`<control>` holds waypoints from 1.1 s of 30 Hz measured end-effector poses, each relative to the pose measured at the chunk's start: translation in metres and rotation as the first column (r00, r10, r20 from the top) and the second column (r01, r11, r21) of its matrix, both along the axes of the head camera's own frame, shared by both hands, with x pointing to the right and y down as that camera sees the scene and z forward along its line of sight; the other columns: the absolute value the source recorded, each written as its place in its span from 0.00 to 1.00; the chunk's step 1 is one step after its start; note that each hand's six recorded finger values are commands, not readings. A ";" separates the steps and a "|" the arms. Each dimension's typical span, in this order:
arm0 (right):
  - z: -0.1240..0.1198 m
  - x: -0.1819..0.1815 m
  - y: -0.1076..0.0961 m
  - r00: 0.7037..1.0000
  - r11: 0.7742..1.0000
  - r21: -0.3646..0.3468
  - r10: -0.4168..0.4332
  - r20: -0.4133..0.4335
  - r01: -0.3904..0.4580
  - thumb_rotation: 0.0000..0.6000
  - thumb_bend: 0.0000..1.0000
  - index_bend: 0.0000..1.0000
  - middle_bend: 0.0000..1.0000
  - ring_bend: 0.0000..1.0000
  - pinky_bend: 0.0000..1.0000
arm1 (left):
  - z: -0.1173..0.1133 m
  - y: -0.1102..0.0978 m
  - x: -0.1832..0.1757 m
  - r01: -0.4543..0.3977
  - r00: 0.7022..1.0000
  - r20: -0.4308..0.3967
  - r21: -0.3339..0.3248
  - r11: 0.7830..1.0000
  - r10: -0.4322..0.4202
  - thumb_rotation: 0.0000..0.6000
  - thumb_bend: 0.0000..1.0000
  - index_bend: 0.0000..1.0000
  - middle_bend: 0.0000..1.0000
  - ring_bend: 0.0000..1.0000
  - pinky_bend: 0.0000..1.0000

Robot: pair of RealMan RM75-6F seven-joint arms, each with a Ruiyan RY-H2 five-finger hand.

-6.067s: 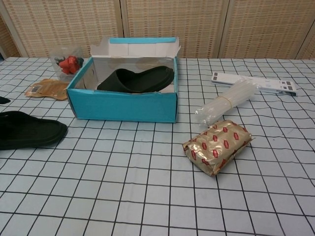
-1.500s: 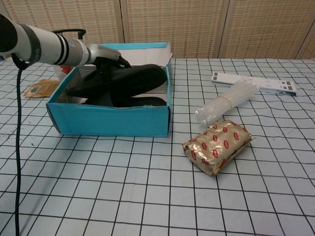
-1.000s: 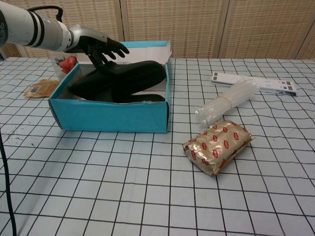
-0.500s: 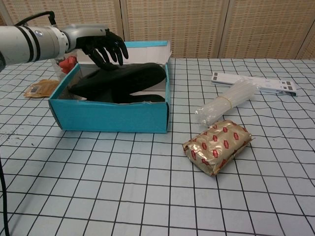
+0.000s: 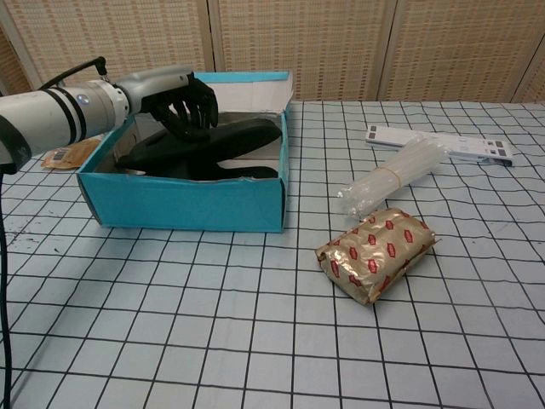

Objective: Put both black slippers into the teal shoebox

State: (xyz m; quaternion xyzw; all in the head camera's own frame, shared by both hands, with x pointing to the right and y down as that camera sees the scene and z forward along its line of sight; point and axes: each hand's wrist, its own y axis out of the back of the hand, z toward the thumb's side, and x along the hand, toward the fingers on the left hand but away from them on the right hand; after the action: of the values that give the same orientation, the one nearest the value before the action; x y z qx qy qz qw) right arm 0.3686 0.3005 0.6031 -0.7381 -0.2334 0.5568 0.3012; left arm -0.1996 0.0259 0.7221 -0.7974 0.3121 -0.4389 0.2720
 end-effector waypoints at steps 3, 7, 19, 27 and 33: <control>0.000 0.000 0.000 1.000 1.000 -0.005 -0.003 0.001 0.003 1.00 0.15 0.00 0.00 0.00 0.00 | 0.002 -0.002 0.000 0.019 1.000 -0.005 0.006 1.000 -0.019 1.00 0.47 0.59 0.60 0.50 0.51; 0.000 -0.001 0.001 1.000 1.000 -0.009 -0.003 0.004 0.003 1.00 0.15 0.00 0.00 0.00 0.00 | 0.006 -0.005 0.002 0.045 0.999 -0.006 0.031 0.999 -0.045 1.00 0.58 0.70 0.71 0.61 0.62; -0.001 0.000 0.000 1.000 1.000 -0.017 0.000 0.015 0.000 1.00 0.15 0.00 0.00 0.00 0.00 | 0.035 0.009 0.017 0.016 0.998 0.062 0.026 1.000 -0.017 1.00 0.60 0.75 0.76 0.66 0.67; 0.000 0.000 -0.001 1.000 1.000 -0.020 0.000 0.015 0.000 1.00 0.14 0.00 0.00 0.00 0.00 | 0.042 0.009 0.013 0.014 0.997 0.079 -0.002 1.000 -0.014 1.00 0.60 0.73 0.75 0.65 0.65; -0.001 -0.001 0.001 1.000 1.000 -0.018 -0.004 0.016 0.004 1.00 0.15 0.00 0.00 0.00 0.00 | 0.033 0.009 0.005 0.009 1.000 0.026 -0.023 1.000 -0.008 1.00 0.46 0.23 0.26 0.20 0.28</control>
State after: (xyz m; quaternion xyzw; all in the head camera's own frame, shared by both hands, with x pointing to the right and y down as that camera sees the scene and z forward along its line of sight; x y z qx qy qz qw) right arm 0.3679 0.3011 0.6021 -0.7456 -0.2295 0.5524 0.2938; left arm -0.1944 0.0350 0.7548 -0.7934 0.3067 -0.4540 0.2651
